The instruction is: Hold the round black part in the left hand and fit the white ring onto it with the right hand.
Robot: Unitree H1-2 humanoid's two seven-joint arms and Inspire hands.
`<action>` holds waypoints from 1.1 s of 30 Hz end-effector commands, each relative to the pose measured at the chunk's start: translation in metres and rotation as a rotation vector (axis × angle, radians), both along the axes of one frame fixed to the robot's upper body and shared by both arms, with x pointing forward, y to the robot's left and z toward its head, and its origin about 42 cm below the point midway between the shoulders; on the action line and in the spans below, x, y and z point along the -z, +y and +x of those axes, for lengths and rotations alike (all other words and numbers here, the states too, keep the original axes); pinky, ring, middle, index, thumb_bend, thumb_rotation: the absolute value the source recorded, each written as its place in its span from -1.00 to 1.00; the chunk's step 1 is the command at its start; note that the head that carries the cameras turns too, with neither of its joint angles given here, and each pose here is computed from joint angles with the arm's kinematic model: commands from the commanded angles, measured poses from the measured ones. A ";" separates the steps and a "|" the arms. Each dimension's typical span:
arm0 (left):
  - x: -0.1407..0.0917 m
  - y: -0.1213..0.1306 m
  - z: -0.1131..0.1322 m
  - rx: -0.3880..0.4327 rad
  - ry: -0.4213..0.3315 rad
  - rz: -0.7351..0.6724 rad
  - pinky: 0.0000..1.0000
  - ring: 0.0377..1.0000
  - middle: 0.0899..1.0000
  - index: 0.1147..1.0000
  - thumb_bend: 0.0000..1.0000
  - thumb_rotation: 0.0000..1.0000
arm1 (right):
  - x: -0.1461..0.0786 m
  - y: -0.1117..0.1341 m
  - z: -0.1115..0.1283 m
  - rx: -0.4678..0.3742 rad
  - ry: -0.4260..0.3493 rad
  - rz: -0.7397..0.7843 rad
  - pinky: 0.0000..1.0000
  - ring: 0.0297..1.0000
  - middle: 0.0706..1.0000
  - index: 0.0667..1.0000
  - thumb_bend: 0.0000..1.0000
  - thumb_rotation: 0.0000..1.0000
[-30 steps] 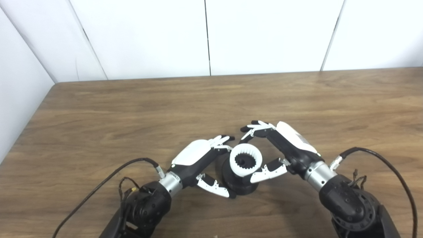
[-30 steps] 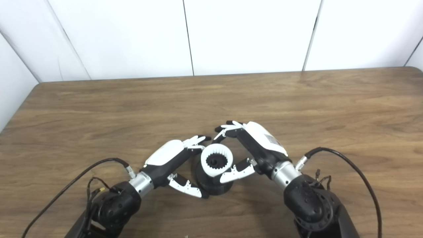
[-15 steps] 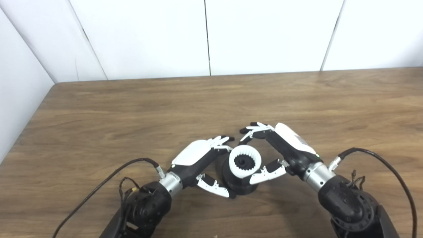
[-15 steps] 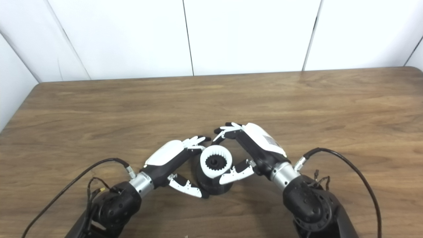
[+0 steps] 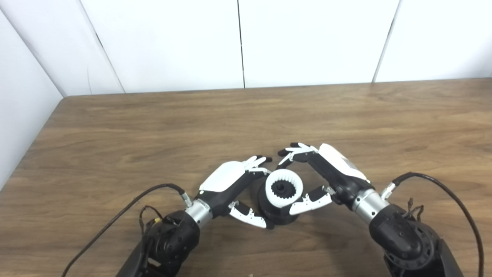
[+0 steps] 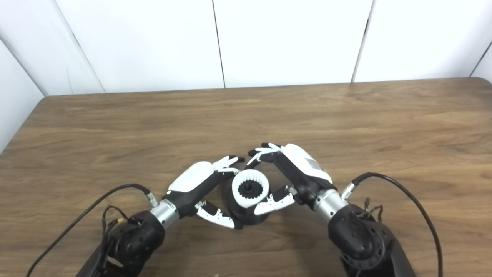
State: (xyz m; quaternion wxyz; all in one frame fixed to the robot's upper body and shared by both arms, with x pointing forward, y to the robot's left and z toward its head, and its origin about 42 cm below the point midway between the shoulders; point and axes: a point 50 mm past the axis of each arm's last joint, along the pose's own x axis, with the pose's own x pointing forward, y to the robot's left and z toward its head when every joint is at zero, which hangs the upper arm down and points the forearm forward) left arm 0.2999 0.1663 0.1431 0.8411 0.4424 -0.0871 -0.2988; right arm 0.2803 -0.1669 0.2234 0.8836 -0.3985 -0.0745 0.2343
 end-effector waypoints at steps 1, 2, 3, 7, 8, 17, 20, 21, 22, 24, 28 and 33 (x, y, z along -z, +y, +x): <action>0.003 0.000 0.000 0.004 0.026 0.026 0.89 1.00 0.96 0.35 0.53 -0.45 | -0.015 0.004 0.006 -0.019 -0.076 0.000 1.00 0.92 0.67 -0.10 0.05 -0.69; 0.003 0.000 -0.001 0.003 0.024 0.025 0.89 1.00 0.95 0.34 0.53 -0.45 | -0.016 0.004 0.007 -0.018 -0.076 0.001 1.00 0.92 0.67 -0.10 0.05 -0.69; 0.003 -0.001 -0.001 0.003 0.023 0.024 0.88 1.00 0.95 0.34 0.53 -0.45 | -0.016 0.004 0.008 -0.016 -0.076 0.002 1.00 0.92 0.67 -0.10 0.05 -0.69; 0.003 -0.001 -0.001 0.004 0.021 0.024 0.86 1.00 0.95 0.34 0.54 -0.45 | -0.016 0.004 0.010 -0.014 -0.077 0.003 1.00 0.92 0.67 -0.10 0.05 -0.69; 0.003 -0.001 -0.001 0.005 0.022 0.024 0.86 1.00 0.95 0.34 0.54 -0.44 | -0.016 0.004 0.010 -0.014 -0.077 0.004 1.00 0.92 0.67 -0.10 0.05 -0.69; 0.006 -0.001 -0.004 0.004 0.034 0.031 0.82 1.00 0.96 0.34 0.54 -0.38 | -0.017 0.004 0.013 -0.011 -0.081 0.016 1.00 0.92 0.68 -0.10 0.05 -0.68; 0.005 -0.001 -0.005 0.003 0.033 0.033 0.80 1.00 0.96 0.34 0.53 -0.39 | -0.017 0.004 0.014 -0.009 -0.080 0.019 1.00 0.92 0.68 -0.10 0.05 -0.68; 0.005 -0.001 -0.005 0.003 0.032 0.033 0.80 1.00 0.96 0.34 0.53 -0.39 | -0.017 0.004 0.014 -0.009 -0.079 0.020 1.00 0.92 0.68 -0.10 0.05 -0.68; 0.005 -0.001 -0.006 0.003 0.031 0.032 0.80 1.00 0.96 0.34 0.53 -0.40 | -0.017 0.003 0.014 -0.009 -0.080 0.019 1.00 0.92 0.68 -0.10 0.05 -0.69; 0.005 -0.002 -0.006 0.005 0.028 0.031 0.81 1.00 0.96 0.34 0.53 -0.39 | -0.017 0.004 0.014 -0.009 -0.081 0.013 1.00 0.91 0.68 -0.10 0.05 -0.68; 0.006 -0.002 -0.007 0.006 0.031 0.032 0.81 1.00 0.97 0.34 0.53 -0.38 | -0.016 0.004 0.014 -0.009 -0.075 0.014 1.00 0.92 0.67 -0.10 0.05 -0.68; 0.005 -0.002 -0.007 0.006 0.035 0.032 0.81 1.00 0.97 0.34 0.53 -0.38 | -0.014 0.004 0.014 -0.008 -0.069 0.012 1.00 0.91 0.67 -0.10 0.05 -0.68</action>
